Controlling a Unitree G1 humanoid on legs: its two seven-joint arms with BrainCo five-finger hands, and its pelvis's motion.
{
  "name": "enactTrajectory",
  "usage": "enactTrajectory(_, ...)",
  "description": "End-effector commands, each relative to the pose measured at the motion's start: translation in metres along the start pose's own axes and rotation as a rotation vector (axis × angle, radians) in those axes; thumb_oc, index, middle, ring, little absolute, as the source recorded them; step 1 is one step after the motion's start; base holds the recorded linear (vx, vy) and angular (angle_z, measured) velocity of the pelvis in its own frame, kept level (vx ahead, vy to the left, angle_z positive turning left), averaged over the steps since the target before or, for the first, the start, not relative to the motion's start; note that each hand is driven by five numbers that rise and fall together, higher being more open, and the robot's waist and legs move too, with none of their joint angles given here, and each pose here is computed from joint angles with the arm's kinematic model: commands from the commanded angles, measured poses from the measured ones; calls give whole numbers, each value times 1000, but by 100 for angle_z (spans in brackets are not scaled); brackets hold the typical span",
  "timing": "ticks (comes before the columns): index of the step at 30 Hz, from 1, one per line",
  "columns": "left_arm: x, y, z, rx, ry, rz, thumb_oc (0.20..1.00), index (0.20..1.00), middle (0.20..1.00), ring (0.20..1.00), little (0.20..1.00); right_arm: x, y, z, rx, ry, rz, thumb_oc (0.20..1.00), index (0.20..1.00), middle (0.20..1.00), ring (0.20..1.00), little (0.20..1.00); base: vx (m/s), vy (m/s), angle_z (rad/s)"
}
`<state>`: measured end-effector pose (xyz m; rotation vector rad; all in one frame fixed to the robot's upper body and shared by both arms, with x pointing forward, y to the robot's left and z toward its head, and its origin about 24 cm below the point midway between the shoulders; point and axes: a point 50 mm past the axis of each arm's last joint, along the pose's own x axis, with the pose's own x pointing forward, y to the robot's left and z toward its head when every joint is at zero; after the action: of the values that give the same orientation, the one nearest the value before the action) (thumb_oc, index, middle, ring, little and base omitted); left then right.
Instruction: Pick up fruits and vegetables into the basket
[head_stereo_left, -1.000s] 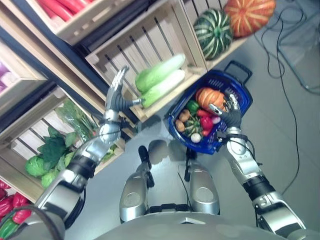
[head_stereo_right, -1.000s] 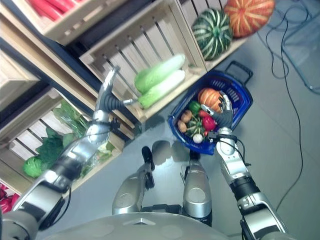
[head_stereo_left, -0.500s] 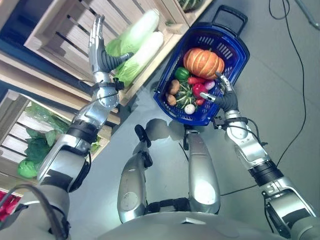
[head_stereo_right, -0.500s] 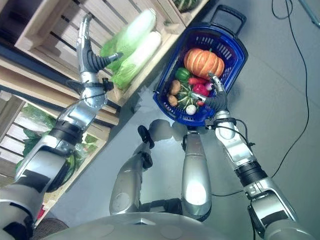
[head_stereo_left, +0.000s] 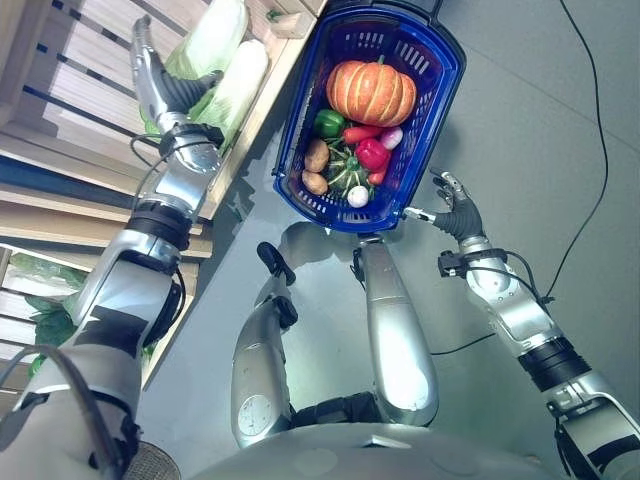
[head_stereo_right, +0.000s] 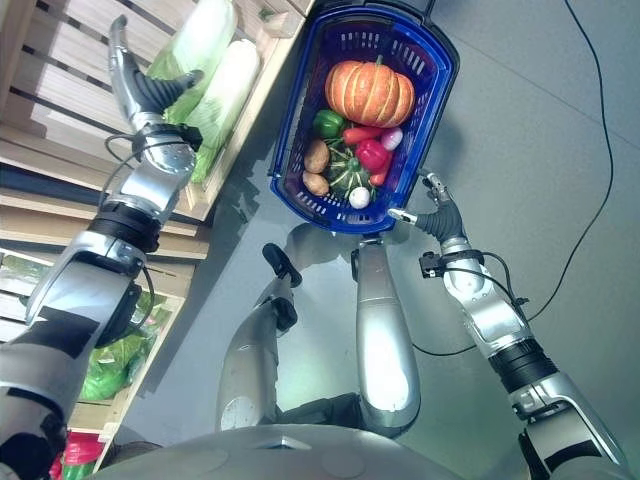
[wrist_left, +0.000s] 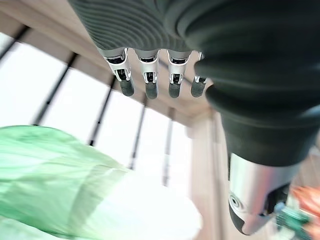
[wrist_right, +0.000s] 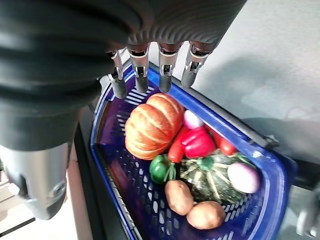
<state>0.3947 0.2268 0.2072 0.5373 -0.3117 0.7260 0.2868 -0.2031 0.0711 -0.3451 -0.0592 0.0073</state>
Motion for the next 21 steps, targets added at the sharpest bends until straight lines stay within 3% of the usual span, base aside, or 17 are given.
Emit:
enactTrajectory(1,27,38,-11,30,100,140,1000,1000,1000,1000,1000,-6,5,7,115,-22,-3,1000,1000,1000,1000,1000,47,1,-3)
enactTrajectory(11,39,68,-40,209,278,216,1000,1000,1000,1000,1000,-6,2,-1,144,42,-15,1000,1000,1000,1000,1000,43,39,-4)
enactTrajectory(21,42,87,-61,373,427,185,1000,1000,1000,1000,1000,-3,3,-6,186,78,-18,1000,1000,1000,1000,1000,1,13,-1)
